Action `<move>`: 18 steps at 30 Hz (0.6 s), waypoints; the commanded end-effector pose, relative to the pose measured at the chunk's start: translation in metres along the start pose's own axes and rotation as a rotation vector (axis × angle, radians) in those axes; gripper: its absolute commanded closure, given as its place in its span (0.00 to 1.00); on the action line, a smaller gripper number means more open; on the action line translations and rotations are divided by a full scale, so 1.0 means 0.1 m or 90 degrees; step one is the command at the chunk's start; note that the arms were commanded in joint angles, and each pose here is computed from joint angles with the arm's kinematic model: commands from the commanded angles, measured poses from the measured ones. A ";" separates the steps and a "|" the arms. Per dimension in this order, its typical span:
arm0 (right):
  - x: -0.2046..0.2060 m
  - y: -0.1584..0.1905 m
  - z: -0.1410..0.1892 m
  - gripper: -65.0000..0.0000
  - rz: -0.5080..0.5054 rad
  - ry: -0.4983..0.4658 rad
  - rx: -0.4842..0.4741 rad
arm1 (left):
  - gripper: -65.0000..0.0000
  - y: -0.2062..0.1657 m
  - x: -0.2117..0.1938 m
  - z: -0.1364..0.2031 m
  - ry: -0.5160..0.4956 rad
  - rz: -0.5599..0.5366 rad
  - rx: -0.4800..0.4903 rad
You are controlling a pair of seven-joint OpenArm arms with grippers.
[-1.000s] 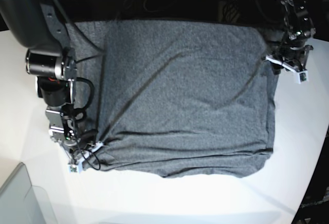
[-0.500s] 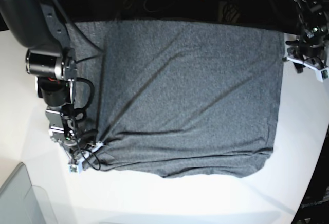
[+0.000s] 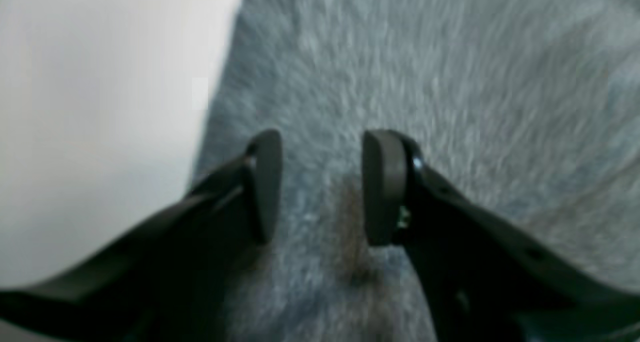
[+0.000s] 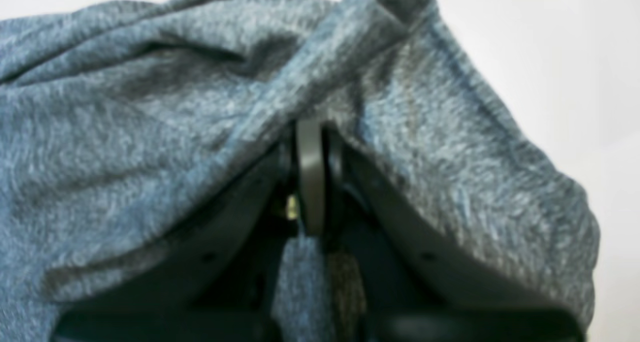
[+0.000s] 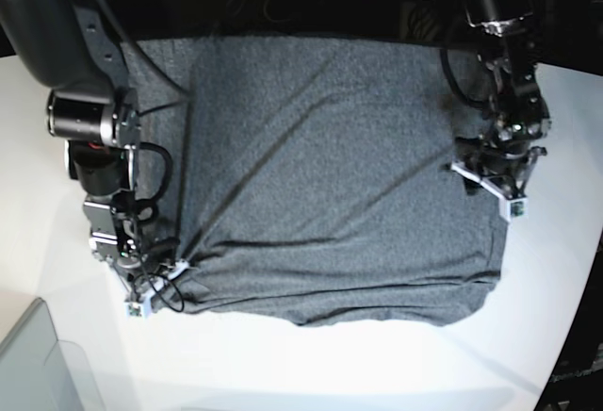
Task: Layout the t-shirt on the table in an organized manner, then fold the t-shirt properly
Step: 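Grasp the shirt side edge with the left gripper and pull outward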
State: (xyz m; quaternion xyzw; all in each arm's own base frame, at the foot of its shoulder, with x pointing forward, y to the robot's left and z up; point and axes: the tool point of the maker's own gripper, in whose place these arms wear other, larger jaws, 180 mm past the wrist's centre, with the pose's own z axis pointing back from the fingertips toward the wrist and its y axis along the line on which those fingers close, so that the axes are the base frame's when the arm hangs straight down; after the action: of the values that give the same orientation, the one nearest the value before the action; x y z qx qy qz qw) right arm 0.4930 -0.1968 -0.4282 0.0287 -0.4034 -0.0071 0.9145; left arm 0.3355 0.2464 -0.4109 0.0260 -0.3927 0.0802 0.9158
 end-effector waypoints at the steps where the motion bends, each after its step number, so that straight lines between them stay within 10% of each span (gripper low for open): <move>1: 0.04 -0.01 0.01 1.00 0.009 0.012 -0.001 | 0.60 0.03 0.26 -0.04 -0.043 -0.010 0.010; 18: 0.21 -0.03 0.01 1.00 0.009 -0.039 -0.005 | 0.60 0.33 0.21 -0.92 -0.035 0.009 0.043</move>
State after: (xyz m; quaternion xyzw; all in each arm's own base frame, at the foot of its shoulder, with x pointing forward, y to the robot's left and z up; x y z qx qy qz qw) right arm 0.4961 -0.1965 -0.4250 0.0278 -0.4228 -0.0062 0.9058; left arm 0.4269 0.2938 -0.4388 0.0518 -0.4685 0.1009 0.8762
